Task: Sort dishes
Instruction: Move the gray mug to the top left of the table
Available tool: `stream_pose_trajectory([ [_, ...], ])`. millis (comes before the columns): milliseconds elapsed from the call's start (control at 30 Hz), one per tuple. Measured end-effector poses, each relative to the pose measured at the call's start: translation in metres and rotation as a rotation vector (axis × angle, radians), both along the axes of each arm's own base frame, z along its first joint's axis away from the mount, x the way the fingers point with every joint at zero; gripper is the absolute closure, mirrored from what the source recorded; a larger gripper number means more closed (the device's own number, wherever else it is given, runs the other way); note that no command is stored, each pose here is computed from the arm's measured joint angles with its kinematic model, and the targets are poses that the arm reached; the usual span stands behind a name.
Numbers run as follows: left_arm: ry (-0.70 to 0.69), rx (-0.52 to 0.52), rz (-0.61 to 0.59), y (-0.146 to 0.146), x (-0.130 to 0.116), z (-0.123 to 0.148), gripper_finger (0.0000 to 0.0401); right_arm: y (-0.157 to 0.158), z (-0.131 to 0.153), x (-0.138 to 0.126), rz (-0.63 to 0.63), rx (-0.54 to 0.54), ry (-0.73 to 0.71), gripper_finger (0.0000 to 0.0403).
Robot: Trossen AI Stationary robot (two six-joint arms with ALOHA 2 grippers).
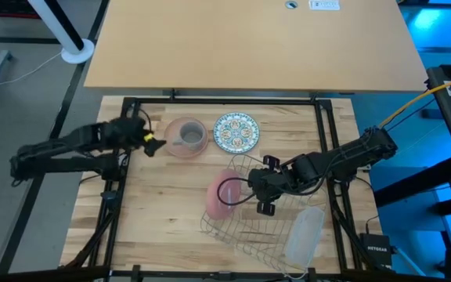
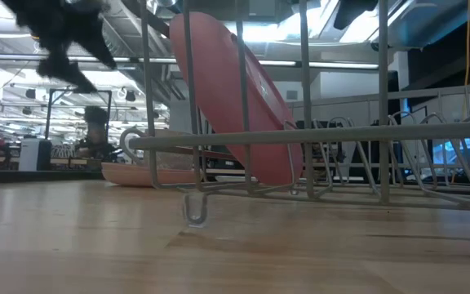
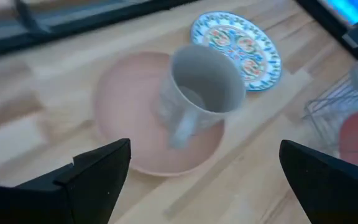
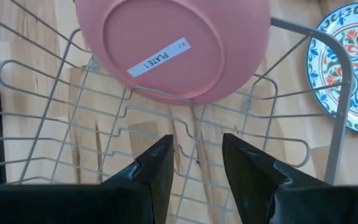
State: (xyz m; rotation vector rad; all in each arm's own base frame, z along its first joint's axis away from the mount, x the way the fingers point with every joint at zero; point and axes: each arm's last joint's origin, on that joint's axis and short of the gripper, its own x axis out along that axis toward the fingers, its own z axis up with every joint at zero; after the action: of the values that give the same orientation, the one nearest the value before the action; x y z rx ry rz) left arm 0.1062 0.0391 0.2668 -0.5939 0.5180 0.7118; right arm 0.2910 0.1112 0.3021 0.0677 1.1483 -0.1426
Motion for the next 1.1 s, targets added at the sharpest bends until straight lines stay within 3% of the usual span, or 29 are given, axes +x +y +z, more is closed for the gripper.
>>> stream_pose_trajectory([
  [133,-0.065,0.005,-0.043,0.0,0.008,-0.039,0.0003,0.0,0.0,0.0,-0.001,0.001,-0.004,0.026],
  [300,-0.036,0.072,-0.103,0.002,0.016,-0.064,0.0003,0.0,0.0,0.001,-0.001,0.001,-0.006,0.026],
  [900,0.21,0.367,-0.219,0.016,0.053,-0.09,0.0006,0.002,0.002,0.005,-0.001,0.02,-0.056,0.026],
  [1100,0.3,0.372,-0.235,0.018,0.058,-0.101,0.0061,0.002,0.002,0.005,-0.001,0.02,-0.056,0.026],
])
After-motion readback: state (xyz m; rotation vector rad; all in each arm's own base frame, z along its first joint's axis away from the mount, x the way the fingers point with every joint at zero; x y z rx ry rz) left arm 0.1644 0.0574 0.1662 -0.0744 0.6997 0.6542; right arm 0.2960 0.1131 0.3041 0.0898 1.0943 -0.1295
